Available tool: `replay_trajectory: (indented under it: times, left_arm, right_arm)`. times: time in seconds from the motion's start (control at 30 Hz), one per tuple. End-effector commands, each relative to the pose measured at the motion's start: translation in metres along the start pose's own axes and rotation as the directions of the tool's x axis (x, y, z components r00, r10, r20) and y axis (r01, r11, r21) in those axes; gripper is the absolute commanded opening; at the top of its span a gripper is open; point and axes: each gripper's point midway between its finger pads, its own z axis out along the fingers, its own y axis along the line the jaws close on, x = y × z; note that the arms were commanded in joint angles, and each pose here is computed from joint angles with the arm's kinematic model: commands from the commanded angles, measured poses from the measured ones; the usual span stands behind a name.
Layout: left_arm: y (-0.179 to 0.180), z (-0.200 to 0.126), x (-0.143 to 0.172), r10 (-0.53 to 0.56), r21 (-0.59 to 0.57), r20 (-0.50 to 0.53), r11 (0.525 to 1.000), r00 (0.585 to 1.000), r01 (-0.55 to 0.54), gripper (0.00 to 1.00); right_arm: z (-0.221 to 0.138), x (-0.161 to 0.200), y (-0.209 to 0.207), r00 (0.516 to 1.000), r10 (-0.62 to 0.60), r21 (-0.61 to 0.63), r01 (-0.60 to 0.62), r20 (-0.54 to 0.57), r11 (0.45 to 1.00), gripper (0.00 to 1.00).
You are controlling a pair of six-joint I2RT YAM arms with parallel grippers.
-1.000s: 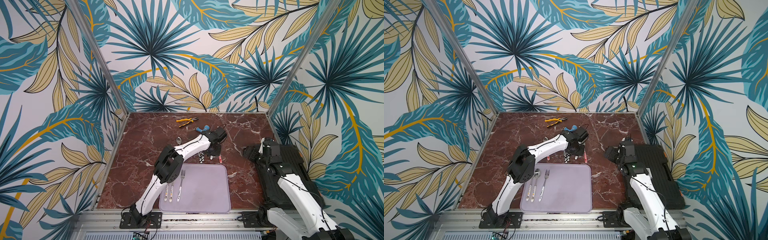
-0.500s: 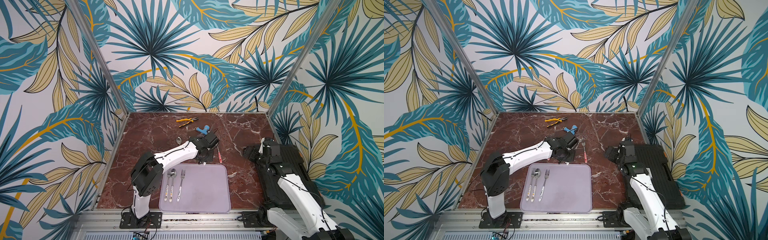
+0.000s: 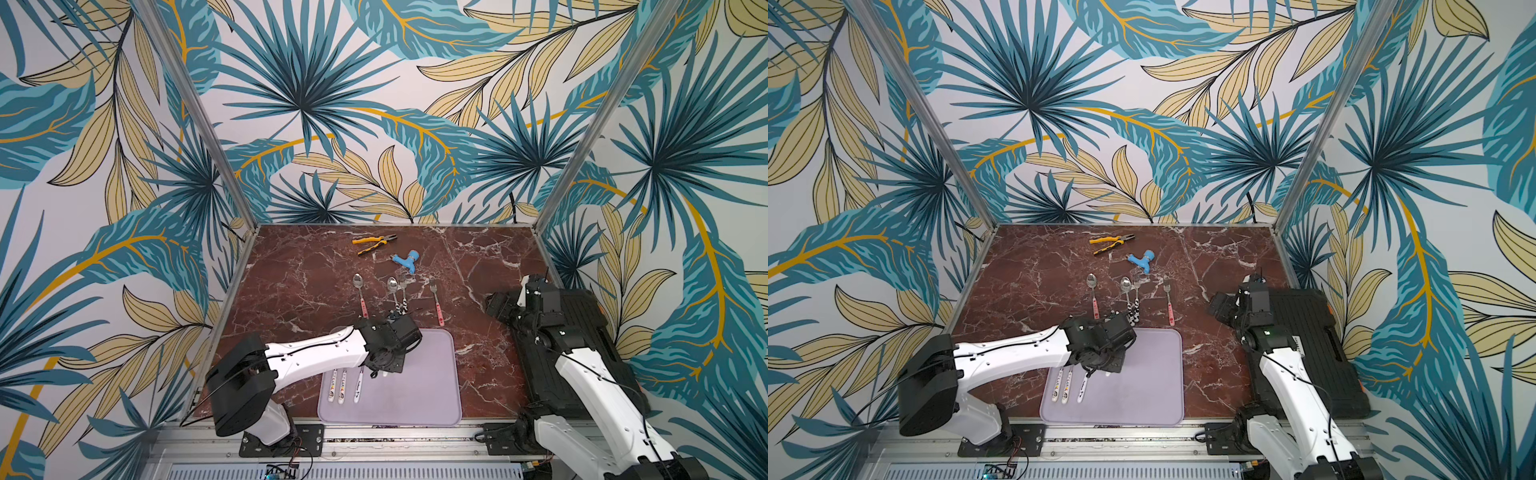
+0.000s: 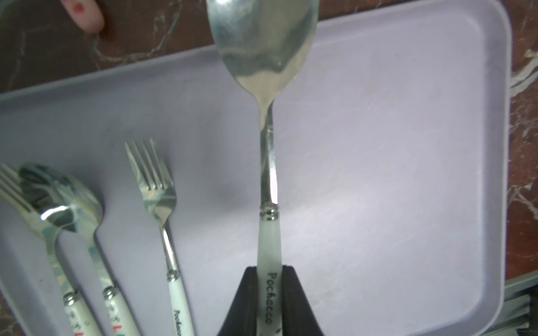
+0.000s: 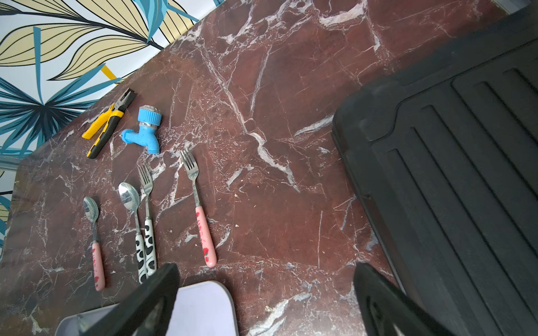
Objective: Set the spoon and fork side by side
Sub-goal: Place the spoon on the tray.
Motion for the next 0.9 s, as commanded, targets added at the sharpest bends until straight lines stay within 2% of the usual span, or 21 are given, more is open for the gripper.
replay_trajectory:
  times: [0.0, 0.43, 0.87]
  left_arm:
    - [0.019, 0.002, 0.018, -0.053, -0.046, 0.01, 0.998, 0.999, 0.053, 0.0]
    - [0.035, 0.02, 0.055, -0.06, -0.068, -0.035, 0.996, 0.998, 0.058, 0.0]
    - [0.043, 0.031, 0.066, -0.085, -0.126, -0.086, 0.989, 0.993, 0.074, 0.0]
  right_arm:
    - [0.003, 0.009, -0.004, 1.0, -0.008, 0.001, 0.008, -0.021, 1.0, 0.99]
    - [0.002, 0.01, -0.004, 1.0, -0.007, 0.003, 0.007, -0.023, 1.0, 0.99]
    - [0.003, 0.011, -0.005, 1.0, -0.008, 0.006, 0.008, -0.026, 1.0, 0.99]
